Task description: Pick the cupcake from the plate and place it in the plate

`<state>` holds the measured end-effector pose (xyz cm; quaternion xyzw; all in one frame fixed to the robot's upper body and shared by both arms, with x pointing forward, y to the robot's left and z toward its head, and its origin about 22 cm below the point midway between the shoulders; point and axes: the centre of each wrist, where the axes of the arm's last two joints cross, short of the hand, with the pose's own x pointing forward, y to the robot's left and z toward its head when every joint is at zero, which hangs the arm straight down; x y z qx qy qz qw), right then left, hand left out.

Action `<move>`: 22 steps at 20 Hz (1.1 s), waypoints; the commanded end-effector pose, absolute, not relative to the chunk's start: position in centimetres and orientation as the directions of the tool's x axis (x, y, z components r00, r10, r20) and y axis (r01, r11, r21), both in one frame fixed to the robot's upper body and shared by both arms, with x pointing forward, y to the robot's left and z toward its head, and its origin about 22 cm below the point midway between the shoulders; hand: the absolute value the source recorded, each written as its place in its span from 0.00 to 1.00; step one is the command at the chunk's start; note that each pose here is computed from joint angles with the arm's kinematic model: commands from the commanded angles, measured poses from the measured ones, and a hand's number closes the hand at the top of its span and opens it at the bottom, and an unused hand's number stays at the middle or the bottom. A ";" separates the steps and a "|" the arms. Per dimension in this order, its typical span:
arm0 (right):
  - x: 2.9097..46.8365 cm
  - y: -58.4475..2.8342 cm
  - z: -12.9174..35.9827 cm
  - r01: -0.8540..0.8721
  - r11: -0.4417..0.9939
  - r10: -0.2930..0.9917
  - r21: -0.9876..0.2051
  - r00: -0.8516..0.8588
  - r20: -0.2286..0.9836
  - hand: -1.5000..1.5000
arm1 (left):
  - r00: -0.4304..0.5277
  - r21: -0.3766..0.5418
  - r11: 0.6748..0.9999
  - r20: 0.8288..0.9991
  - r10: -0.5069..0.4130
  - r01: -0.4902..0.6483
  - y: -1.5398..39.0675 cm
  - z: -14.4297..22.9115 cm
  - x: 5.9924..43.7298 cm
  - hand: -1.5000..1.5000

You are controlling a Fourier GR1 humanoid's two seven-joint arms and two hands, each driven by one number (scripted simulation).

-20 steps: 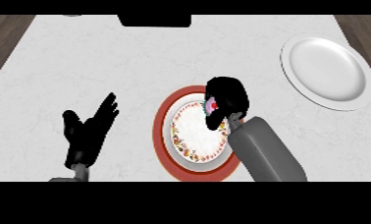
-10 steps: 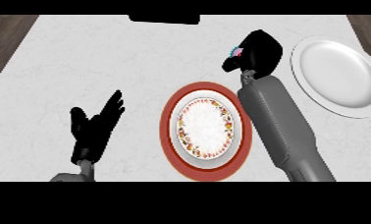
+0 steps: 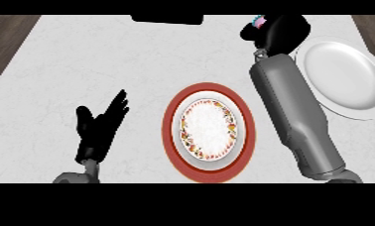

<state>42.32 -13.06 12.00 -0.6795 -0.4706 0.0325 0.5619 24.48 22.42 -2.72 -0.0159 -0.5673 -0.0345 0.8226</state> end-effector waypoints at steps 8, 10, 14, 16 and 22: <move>42.8 -19.0 10.1 0.839 -0.047 0.439 -0.542 0.504 0.743 1.00 | 0.351 0.017 0.999 0.936 -0.028 0.034 23.4 -2.8 24.4 0.50; 42.4 -19.8 8.7 0.832 -0.081 0.441 -0.549 0.524 0.729 1.00 | 0.365 0.001 0.999 0.931 -0.015 0.041 22.7 -3.8 23.5 0.50; 41.6 -26.1 7.7 0.829 -0.208 0.411 -0.520 0.556 0.722 1.00 | 0.359 0.012 1.000 0.933 -0.013 0.005 23.1 -2.5 23.9 0.50; 40.9 -27.6 5.4 0.818 -0.228 0.394 -0.528 0.573 0.719 1.00 | 0.352 0.008 0.999 0.936 -0.021 0.036 23.0 -3.5 23.5 0.50; 39.6 -33.0 3.2 0.813 -0.280 0.367 -0.511 0.582 0.725 1.00 | 0.370 0.003 0.999 0.929 -0.018 0.040 22.2 -3.4 24.5 0.50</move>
